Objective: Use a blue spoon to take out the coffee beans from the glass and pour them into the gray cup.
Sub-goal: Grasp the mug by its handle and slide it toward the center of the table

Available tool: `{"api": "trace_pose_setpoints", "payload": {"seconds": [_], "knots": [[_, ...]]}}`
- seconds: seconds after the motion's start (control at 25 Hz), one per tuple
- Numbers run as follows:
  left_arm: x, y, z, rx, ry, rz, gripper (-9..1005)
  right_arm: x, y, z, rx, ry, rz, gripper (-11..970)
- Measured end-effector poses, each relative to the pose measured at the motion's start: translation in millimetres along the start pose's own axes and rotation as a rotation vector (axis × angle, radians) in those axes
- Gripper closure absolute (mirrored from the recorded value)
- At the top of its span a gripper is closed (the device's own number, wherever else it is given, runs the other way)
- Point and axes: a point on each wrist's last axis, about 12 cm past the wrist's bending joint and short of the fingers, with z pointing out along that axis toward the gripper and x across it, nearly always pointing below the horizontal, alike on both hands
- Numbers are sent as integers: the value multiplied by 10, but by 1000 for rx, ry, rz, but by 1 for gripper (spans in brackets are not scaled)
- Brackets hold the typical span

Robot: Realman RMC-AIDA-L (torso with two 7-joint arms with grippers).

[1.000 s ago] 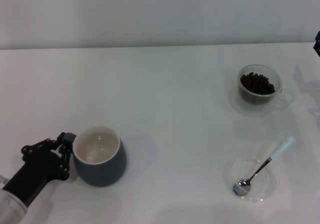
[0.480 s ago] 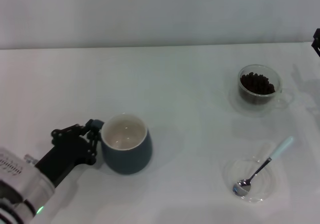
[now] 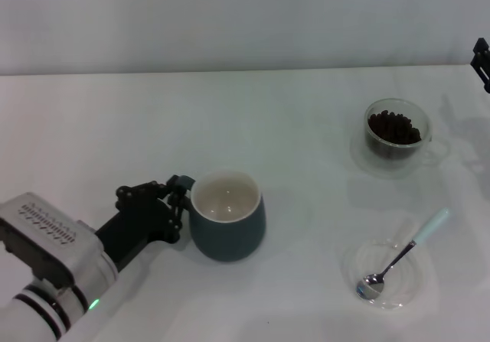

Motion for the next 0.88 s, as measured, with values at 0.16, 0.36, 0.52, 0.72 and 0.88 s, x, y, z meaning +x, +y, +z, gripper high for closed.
{"api": "trace_pose_setpoints", "payload": {"seconds": [0.16,0.36,0.52,0.72,0.88], "knots": [[1,-45,30,20,15,4,914,-17,5,19,-3,-6,-1,191],[4,-67,32,34,18,12,914,-18,2,17,-2,-6,-2,191],[12,-87,26,50,21,23,914,-10,-9,4,1,-5,-1,190],[21,-93,22,54,26,27,914,-7,-13,-1,3,-4,0,190],[36,-93,12,51,34,24,913,-3,-12,-5,2,-2,-1,190]]}}
